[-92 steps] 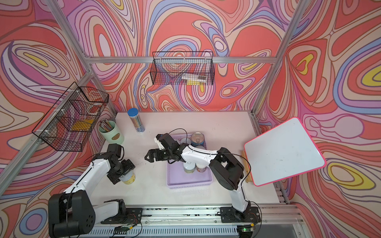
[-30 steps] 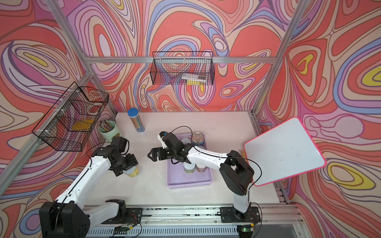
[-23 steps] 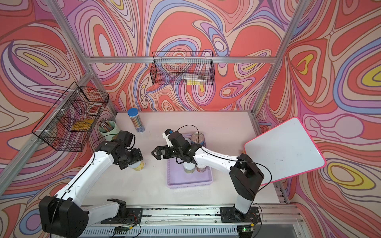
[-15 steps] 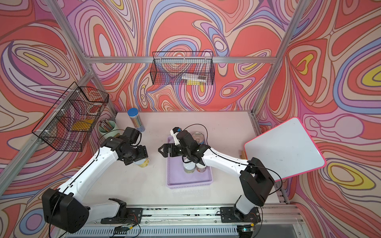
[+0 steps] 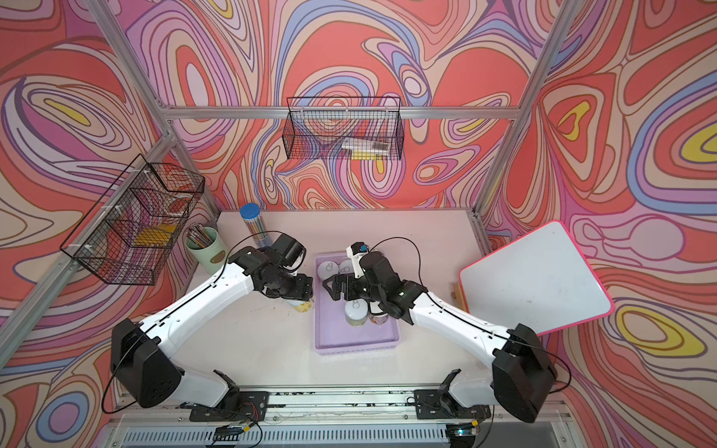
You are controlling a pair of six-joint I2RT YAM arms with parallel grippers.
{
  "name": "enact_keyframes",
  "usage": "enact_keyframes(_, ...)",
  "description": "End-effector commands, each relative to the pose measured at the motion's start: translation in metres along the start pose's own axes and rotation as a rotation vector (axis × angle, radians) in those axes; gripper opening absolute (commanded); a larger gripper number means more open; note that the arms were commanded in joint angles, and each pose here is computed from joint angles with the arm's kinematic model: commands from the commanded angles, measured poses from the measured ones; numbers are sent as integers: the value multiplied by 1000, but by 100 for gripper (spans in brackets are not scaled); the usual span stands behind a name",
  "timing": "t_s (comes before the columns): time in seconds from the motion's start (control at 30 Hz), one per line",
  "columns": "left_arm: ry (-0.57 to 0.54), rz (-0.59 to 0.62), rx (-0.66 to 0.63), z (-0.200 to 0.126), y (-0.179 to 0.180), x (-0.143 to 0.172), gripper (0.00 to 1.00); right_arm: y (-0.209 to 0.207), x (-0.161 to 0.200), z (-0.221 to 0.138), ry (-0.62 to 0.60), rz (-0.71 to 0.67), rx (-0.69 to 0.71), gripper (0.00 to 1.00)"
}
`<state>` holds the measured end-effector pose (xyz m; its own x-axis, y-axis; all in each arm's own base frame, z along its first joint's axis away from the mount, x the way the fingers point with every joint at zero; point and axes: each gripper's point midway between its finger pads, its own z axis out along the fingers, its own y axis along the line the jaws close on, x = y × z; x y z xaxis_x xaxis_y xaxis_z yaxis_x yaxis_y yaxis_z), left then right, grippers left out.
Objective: Put the canned food in the basket
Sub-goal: Place the canned food in the basket.
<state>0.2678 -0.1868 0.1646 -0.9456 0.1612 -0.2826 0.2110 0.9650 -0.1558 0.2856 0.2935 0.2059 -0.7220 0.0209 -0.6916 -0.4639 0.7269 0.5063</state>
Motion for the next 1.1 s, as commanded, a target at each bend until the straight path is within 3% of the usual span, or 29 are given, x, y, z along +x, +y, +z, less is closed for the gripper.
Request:
enact_keyframes(0.0,-50,170,77,-11,-27,-17,71,-16,5,-17,9,-55,43,98)
enact_keyframes(0.2,-42,348,139,-5,-49,-26,64,-32,10,-42,28,-77,68,98)
enact_keyframes(0.47,-17,525,166,10,-68,-33,66,-46,14,-67,17,-80,102,98)
enact_keyframes(0.73,34,605,117,31,-69,-34,66,-48,20,-79,7,-85,104,98)
enact_keyframes(1.07,57,623,78,53,-69,-38,65,-49,21,-84,-5,-99,108,98)
